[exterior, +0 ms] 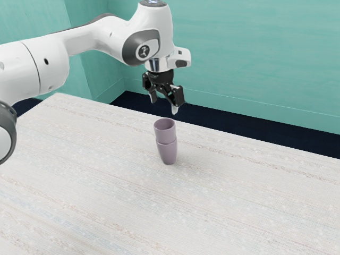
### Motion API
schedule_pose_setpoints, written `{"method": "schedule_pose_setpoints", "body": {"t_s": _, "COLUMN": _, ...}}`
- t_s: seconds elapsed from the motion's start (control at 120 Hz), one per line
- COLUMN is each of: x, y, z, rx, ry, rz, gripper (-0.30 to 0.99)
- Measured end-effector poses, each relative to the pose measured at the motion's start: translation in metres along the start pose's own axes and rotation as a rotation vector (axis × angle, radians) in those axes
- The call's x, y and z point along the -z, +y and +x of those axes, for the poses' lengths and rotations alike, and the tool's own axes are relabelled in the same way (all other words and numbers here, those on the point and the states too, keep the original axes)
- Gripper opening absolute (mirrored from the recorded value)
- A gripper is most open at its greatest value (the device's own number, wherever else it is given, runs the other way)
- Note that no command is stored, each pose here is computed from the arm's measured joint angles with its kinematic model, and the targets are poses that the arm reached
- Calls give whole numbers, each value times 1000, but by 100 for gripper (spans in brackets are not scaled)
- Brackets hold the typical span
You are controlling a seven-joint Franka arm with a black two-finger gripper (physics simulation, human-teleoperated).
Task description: Place the left cup onto the right cup
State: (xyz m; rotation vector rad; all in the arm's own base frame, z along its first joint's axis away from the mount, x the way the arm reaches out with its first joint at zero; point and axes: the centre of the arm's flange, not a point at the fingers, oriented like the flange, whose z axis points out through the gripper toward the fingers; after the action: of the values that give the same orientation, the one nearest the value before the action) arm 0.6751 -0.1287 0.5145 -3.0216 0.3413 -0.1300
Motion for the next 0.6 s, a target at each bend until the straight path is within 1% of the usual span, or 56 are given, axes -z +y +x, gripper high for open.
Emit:
{"method": "schedule_pose_setpoints", "body": {"t_s": 0.267, "x": 44, "y": -24, "z": -46, "rx": 61, "ry": -4, "rz": 11, "gripper": 69}}
{"method": "schedule_pose_setpoints", "body": {"t_s": 0.367, "x": 56, "y": -43, "z": -67, "rx": 108, "ry": -12, "rz": 1, "gripper": 69}}
{"method": "schedule_pose_setpoints", "body": {"t_s": 0.492, "x": 70, "y": -62, "z": -85, "rx": 150, "ry": -8, "rz": -2, "gripper": 69}}
{"method": "schedule_pose_setpoints", "body": {"t_s": 0.6, "x": 80, "y": -81, "z": -100, "rx": 187, "ry": -17, "rz": 0, "gripper": 69}}
